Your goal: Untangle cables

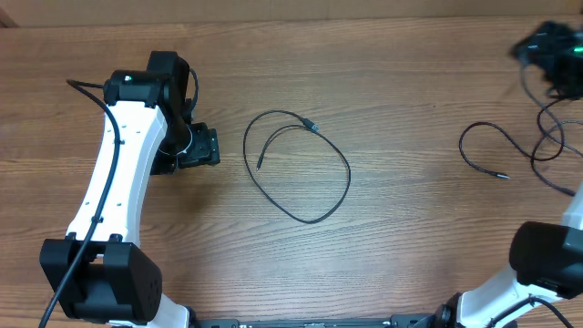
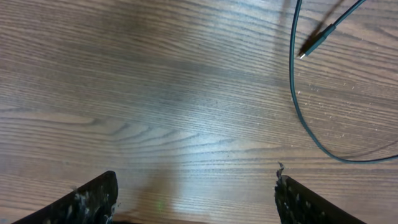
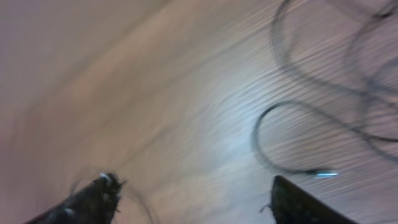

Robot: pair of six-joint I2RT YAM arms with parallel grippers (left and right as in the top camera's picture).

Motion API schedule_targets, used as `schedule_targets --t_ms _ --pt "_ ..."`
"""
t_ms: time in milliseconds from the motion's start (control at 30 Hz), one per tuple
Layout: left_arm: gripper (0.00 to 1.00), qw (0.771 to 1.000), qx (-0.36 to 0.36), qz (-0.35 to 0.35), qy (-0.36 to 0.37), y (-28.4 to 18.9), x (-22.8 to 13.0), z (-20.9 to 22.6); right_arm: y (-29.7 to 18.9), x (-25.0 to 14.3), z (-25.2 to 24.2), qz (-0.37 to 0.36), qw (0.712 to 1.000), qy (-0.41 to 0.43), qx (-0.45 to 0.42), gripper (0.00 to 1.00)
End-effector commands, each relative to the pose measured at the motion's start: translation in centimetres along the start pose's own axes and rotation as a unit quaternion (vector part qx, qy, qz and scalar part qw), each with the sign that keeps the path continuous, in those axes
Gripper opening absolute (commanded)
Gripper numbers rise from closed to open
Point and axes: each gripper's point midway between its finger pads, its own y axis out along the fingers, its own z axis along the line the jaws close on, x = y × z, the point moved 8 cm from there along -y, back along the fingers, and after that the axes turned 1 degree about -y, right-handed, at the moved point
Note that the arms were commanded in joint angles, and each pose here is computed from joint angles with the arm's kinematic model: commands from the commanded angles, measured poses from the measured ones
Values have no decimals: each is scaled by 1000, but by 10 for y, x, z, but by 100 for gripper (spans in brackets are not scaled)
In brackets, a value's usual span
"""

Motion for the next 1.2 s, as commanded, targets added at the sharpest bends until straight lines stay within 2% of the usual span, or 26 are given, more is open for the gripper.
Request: schedule_targets --t_ms 0,300,500,667,1000,1133,1167 --pt "81 1000 -3 -4 -5 0 1 -2 18 -25 35 63 992 -91 59 82" --pt "84 1000 -5 -11 -5 0 4 -3 94 -108 81 223 958 -173 57 83" --pt "87 1000 -7 -18 -5 0 6 -3 137 -167 93 295 936 -187 47 82" --pt "88 1000 -8 -22 -5 0 7 -4 167 -204 95 308 932 -191 13 82" --pt "88 1000 -7 -23 -2 0 8 -3 211 -283 101 308 931 -196 -24 74" --pt "88 1000 -7 -23 0 0 7 -3 217 -295 100 272 943 -170 -84 68" --pt "88 1000 -7 -23 1 0 7 -3 218 -296 100 263 946 -165 -97 63"
